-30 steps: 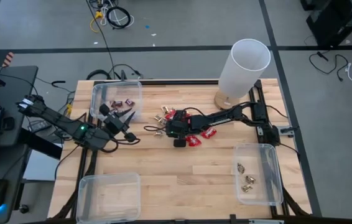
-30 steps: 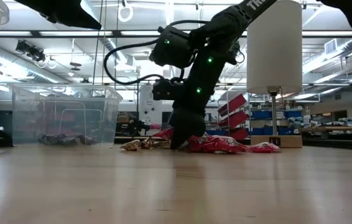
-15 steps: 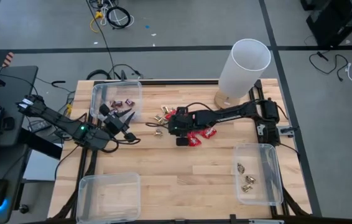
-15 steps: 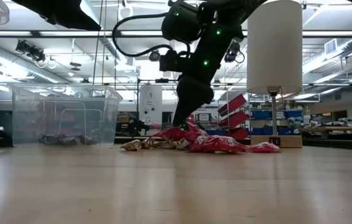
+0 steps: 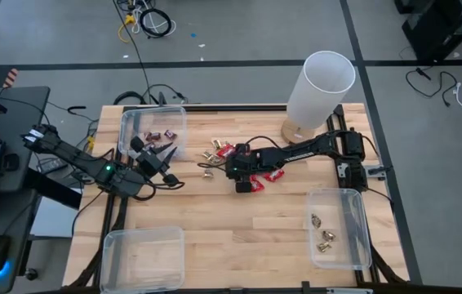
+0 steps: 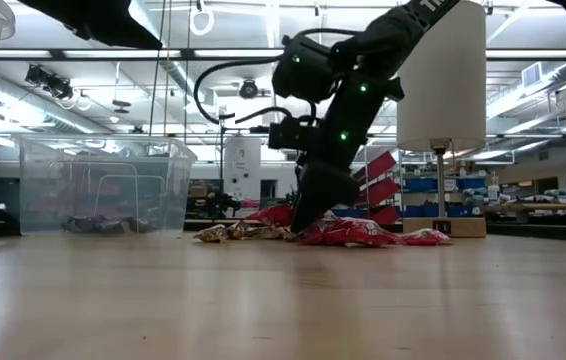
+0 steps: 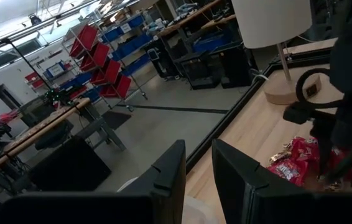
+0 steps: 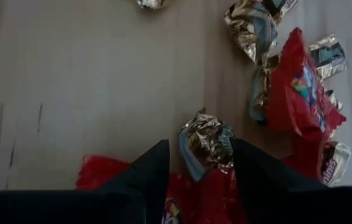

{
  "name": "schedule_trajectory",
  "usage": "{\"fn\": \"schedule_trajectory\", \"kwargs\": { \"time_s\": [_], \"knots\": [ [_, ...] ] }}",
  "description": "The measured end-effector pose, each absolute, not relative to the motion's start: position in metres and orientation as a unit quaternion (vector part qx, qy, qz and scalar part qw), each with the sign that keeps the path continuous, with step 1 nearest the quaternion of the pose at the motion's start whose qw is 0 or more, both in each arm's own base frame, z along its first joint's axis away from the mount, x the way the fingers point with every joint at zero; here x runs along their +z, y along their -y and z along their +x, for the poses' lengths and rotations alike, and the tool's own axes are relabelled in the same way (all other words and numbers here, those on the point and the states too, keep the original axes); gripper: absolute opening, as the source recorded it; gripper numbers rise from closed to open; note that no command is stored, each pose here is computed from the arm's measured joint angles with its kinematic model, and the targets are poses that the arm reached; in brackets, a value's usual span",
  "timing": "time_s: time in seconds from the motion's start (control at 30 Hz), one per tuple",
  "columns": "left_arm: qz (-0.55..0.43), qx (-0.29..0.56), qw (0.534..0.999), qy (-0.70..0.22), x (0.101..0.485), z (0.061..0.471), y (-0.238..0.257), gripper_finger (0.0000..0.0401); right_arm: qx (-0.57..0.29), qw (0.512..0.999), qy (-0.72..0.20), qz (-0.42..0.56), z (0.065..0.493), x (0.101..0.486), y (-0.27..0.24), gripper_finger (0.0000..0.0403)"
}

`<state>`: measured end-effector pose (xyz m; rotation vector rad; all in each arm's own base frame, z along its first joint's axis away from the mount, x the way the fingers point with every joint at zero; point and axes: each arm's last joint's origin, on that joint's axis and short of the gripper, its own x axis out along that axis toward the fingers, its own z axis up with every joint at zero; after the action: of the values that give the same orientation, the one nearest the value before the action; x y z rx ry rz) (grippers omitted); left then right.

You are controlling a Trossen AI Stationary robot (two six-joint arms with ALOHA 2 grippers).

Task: Sort candy
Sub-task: Put the gold chocolate into the bottom right transparent bin

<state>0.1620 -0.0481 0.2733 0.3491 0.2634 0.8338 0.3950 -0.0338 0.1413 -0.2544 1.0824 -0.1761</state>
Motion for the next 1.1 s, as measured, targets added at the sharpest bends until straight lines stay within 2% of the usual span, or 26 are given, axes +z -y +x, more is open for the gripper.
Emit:
{"fn": "schedule_trajectory", "kwargs": {
  "time_s": [1.1],
  "knots": [
    [0.162,0.391,0.897,-0.126,0.273,0.163,0.049,0.0082,-0.08,0.856,-0.502,-0.09,0.396,0.14,0.051,0.0158]
  ]
}}
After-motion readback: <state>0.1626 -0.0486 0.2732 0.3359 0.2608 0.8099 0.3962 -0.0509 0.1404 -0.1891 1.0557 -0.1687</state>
